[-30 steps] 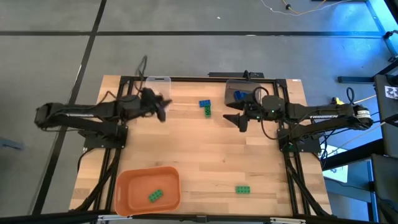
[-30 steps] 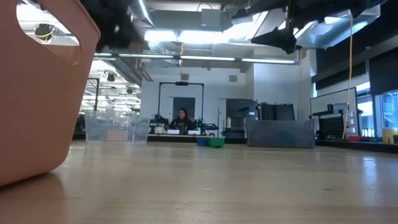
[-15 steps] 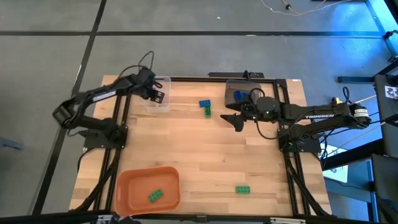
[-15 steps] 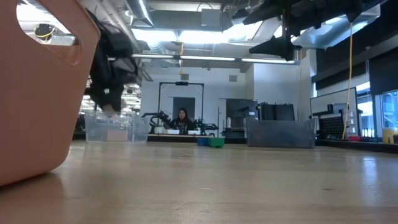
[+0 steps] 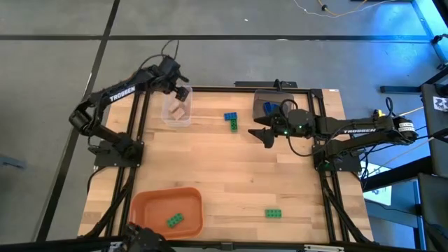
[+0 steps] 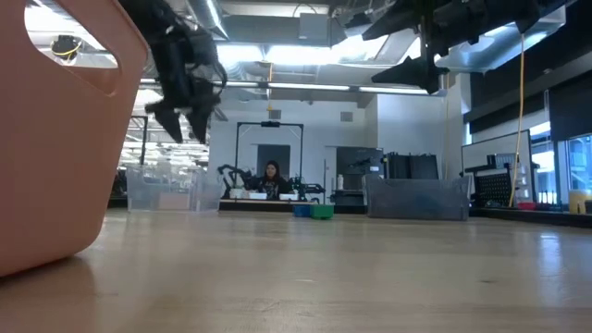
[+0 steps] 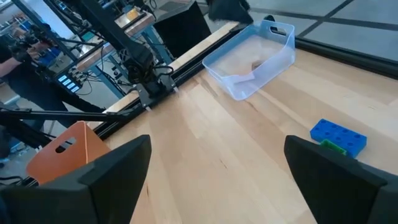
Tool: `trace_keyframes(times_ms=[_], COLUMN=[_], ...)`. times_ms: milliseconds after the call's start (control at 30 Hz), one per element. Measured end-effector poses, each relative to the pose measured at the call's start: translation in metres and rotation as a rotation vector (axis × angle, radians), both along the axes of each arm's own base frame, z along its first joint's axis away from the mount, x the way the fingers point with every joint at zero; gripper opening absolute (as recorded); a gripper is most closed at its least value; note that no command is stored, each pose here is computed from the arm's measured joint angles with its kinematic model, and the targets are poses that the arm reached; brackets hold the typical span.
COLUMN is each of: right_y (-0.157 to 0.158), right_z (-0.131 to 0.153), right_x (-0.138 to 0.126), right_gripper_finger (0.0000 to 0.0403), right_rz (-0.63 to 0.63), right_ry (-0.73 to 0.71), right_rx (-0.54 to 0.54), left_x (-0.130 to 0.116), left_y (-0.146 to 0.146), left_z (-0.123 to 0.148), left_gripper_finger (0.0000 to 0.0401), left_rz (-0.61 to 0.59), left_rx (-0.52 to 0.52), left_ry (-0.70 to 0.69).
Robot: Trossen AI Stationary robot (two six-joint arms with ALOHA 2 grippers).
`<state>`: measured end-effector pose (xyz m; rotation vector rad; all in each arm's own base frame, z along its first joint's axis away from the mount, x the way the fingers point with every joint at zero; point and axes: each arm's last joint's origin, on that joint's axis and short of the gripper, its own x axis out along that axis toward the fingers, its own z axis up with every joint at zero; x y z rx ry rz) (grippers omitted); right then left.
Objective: Sort & place blocks by color
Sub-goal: Put the brown wooden block into the transparent bin, then put the bottom green game piece into the orange bin
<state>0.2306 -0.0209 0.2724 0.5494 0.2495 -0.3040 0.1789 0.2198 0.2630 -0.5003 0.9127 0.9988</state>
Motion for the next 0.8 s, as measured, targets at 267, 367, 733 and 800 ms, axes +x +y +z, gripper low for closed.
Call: trace_keyframes(times_ms=[267,367,733,800], right_y=[0.000,0.001,0.007,0.010], right_z=[0.000,0.000,-0.002,-0.002], right_x=[0.000,0.000,0.000,0.000], right_gripper_finger=[0.0368,0.0368,0.0368,0.0368], right_rz=[0.011,0.033,0.210,0.234], right_ry=[0.006,0.006,0.015,0.015], right_rx=[-0.021,-0.015,0.045,0.045], left_x=[-0.006,-0.002,0.007,0.005], left_y=[-0.014,-0.041,-0.182,-0.199], left_z=[0.049,0.063,0.039,0.029], left_gripper_finger=[0.0372,0.0365,0.0355,0.0355], left_rz=[-0.008,-0.070,-0.491,-0.517], left_rx=[-0.073,0.004,0.223,0.236], left_ry=[-0.129,-0.296,-1.119,-1.200])
